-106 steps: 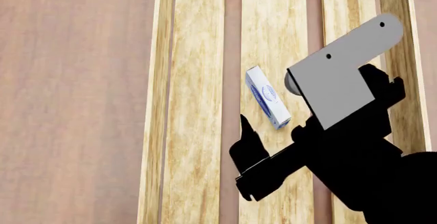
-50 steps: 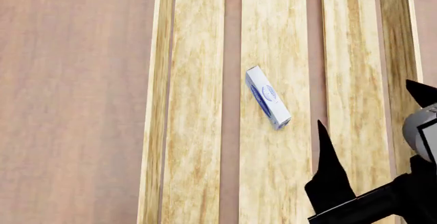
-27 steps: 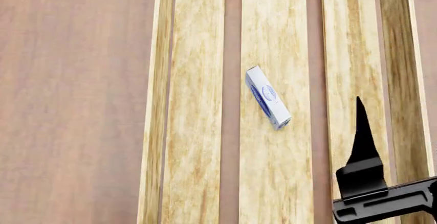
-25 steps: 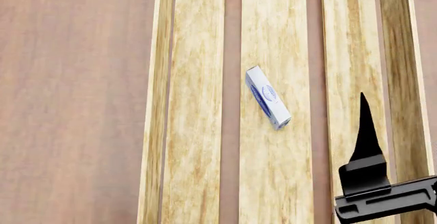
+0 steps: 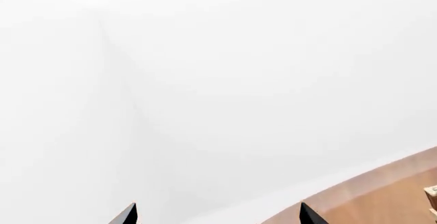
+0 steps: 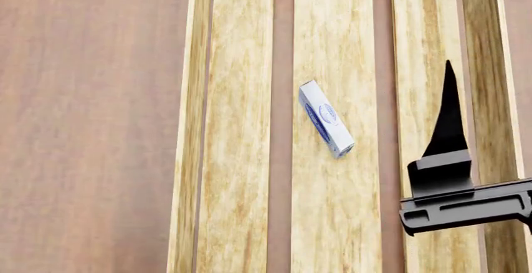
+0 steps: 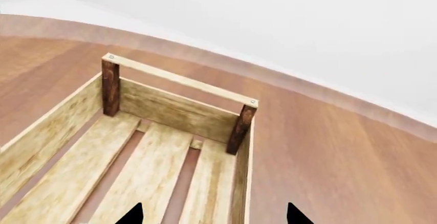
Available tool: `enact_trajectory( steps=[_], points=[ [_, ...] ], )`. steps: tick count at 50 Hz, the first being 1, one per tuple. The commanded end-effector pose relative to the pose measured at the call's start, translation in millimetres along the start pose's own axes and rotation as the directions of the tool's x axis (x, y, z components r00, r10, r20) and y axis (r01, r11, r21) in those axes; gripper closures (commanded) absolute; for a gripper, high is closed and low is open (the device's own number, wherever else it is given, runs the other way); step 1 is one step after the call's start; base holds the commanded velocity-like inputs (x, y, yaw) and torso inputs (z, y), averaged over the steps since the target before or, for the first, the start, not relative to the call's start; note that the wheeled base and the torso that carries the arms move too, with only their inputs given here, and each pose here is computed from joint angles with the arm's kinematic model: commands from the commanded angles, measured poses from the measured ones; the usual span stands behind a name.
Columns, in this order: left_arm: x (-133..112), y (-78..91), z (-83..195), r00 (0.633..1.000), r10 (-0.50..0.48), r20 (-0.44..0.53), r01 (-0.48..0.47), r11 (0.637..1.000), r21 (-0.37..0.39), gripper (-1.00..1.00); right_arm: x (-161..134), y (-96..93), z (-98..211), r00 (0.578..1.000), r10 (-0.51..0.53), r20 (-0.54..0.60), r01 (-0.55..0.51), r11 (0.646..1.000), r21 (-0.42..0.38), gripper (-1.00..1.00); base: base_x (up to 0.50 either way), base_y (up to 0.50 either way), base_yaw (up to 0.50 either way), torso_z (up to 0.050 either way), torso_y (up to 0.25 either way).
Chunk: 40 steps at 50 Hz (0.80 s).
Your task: Pick up the cream cheese and put it in the tray.
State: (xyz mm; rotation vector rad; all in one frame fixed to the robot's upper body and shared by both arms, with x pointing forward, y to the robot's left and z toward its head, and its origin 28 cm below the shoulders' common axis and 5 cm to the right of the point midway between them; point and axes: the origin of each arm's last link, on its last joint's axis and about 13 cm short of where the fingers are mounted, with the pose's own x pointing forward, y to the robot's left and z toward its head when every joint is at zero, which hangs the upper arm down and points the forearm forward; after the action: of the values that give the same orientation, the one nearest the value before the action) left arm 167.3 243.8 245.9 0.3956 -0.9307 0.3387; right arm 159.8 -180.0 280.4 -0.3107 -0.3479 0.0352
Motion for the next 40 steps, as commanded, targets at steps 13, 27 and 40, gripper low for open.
enact_trajectory(
  steps=[13, 27, 40],
  points=[
    [64, 12.6, 31, 0.996, 0.032, 0.087, -0.028, 0.999, -0.037, -1.0, -3, 4.8, 24, 0.99, -0.034, 0.136, 0.034, 0.999, -0.002, -1.0, 0.0, 0.0, 0.0, 0.0, 0.0],
    [80, 13.3, 48, 0.997, 0.018, 0.072, -0.013, 0.998, -0.064, -1.0, -2, 9.6, 26, 0.984, -0.035, 0.172, 0.034, 0.999, 0.01, -1.0, 0.0, 0.0, 0.0, 0.0, 0.0],
    [94, 12.6, 77, 0.989, -0.055, 0.139, 0.065, 0.995, -0.072, -1.0, -1, 8.4, 31, 0.975, -0.075, 0.211, 0.069, 0.997, 0.035, -1.0, 0.0, 0.0, 0.0, 0.0, -0.001]
  ],
)
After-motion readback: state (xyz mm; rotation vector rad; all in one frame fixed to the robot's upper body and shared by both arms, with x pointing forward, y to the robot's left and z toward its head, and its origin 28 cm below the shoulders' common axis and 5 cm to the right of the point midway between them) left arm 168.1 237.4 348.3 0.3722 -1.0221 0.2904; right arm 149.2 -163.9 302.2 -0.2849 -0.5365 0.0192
